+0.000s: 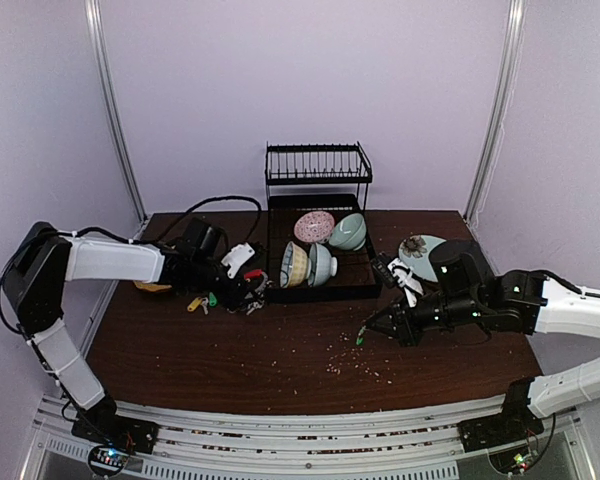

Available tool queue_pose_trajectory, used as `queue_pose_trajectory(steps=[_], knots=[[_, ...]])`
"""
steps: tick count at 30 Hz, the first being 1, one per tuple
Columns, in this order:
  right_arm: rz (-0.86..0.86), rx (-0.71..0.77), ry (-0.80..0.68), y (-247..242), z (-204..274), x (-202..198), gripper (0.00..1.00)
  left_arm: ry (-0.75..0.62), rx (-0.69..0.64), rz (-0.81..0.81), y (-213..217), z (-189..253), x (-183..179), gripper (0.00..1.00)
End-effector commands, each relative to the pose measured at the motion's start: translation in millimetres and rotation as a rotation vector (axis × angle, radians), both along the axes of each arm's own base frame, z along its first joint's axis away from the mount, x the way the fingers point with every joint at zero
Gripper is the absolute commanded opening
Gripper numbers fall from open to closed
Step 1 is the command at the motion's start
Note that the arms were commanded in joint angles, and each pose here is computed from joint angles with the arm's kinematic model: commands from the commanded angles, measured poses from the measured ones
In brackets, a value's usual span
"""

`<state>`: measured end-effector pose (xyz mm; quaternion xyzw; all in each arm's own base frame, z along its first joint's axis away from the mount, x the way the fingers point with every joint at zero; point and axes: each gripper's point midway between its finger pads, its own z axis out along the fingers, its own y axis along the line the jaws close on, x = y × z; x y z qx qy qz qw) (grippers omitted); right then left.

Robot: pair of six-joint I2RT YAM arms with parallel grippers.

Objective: Put the keys on the keyring

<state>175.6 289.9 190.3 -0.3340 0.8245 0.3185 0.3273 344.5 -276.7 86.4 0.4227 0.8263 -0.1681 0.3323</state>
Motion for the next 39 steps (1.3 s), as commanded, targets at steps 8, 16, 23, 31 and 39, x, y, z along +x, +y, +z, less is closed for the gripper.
queue_pose_trajectory(steps=[8,16,23,31,39], knots=[[-0.011,0.025,-0.026,-6.0,5.6,-0.7,0.00,0.028,0.075,-0.099,-12.0,-4.2,18.7,0.34],[0.000,0.017,-0.019,-3.9,6.6,-1.1,0.00,0.094,0.086,-0.127,-15.4,-23.9,13.8,0.48],[-0.003,0.024,-0.017,-3.7,7.6,-0.9,0.00,0.067,0.069,-0.120,-19.9,-18.3,20.6,0.22],[0.001,0.024,-0.016,-2.2,8.4,-0.8,0.00,0.047,-0.034,-0.098,-22.1,22.1,10.5,0.05],[0.012,0.026,-0.032,0.9,16.8,1.2,0.00,-0.049,-0.188,-0.082,-18.3,102.4,-9.1,0.00]])
